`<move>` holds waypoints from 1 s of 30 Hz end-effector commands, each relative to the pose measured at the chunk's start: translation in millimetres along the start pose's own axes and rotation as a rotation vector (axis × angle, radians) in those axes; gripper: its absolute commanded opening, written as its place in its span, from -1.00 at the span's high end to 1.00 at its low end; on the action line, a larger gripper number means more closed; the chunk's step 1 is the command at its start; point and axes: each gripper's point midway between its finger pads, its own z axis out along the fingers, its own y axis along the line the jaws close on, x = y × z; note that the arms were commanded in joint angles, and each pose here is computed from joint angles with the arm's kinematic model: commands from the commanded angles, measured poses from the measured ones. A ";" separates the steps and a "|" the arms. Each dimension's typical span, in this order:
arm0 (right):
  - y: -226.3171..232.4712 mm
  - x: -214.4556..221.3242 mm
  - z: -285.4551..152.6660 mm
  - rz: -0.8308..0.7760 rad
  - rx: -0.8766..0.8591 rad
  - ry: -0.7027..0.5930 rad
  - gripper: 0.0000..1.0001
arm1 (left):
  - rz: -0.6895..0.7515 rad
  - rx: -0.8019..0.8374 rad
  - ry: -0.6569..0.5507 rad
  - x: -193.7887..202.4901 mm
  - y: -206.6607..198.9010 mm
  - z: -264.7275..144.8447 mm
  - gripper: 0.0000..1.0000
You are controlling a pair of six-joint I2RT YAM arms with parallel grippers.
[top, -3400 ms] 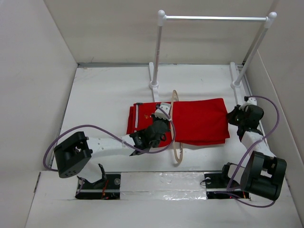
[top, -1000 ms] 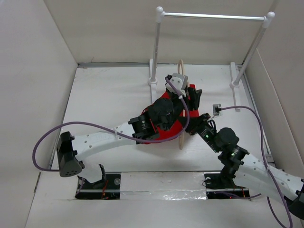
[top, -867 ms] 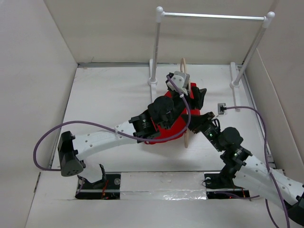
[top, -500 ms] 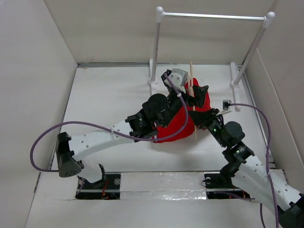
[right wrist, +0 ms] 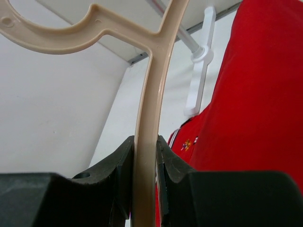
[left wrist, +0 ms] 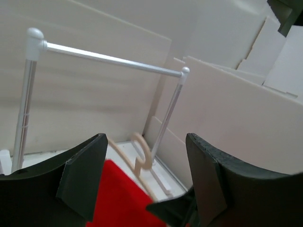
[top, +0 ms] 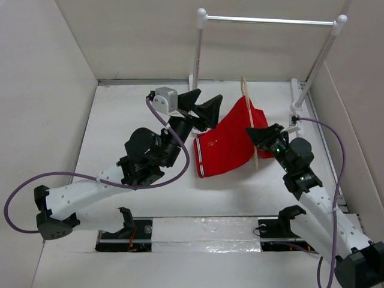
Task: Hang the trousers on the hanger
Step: Place the hanger at the clothesline.
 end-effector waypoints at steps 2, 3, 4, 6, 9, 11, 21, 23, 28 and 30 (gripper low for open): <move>100.9 -111.8 -2.3 -0.051 -0.302 -0.286 1.00 | -0.026 -0.041 0.047 39.7 19.2 -17.8 -0.25; 105.1 -118.2 -1.1 -0.049 -0.322 -0.300 1.00 | -0.060 -0.043 0.046 43.2 20.7 -21.3 -0.22; 106.6 -123.6 4.0 -0.049 -0.336 -0.310 1.00 | -0.073 -0.047 0.049 45.1 24.3 -26.6 -0.22; 113.4 -145.1 7.3 -0.046 -0.330 -0.346 1.00 | -0.077 -0.081 0.090 65.6 35.2 -36.0 -0.22; 111.2 -169.7 15.7 -0.031 -0.323 -0.391 1.00 | -0.088 -0.112 0.130 85.2 48.3 -50.5 -0.23; 108.6 -179.5 21.7 -0.016 -0.327 -0.403 1.00 | -0.084 -0.133 0.171 100.7 56.3 -59.6 -0.24; 95.2 -238.6 50.0 -0.029 -0.310 -0.454 1.00 | -0.101 -0.182 0.310 166.0 86.9 -108.7 -0.25; 96.2 -252.1 52.3 -0.037 -0.325 -0.464 1.00 | -0.086 -0.179 0.342 178.8 90.2 -118.6 -0.25; 89.3 -271.0 67.9 -0.025 -0.361 -0.458 1.00 | -0.080 -0.236 0.418 204.6 105.0 -143.3 -0.25; 87.1 -280.9 75.4 -0.038 -0.371 -0.449 1.00 | -0.078 -0.254 0.447 214.6 111.8 -152.7 -0.25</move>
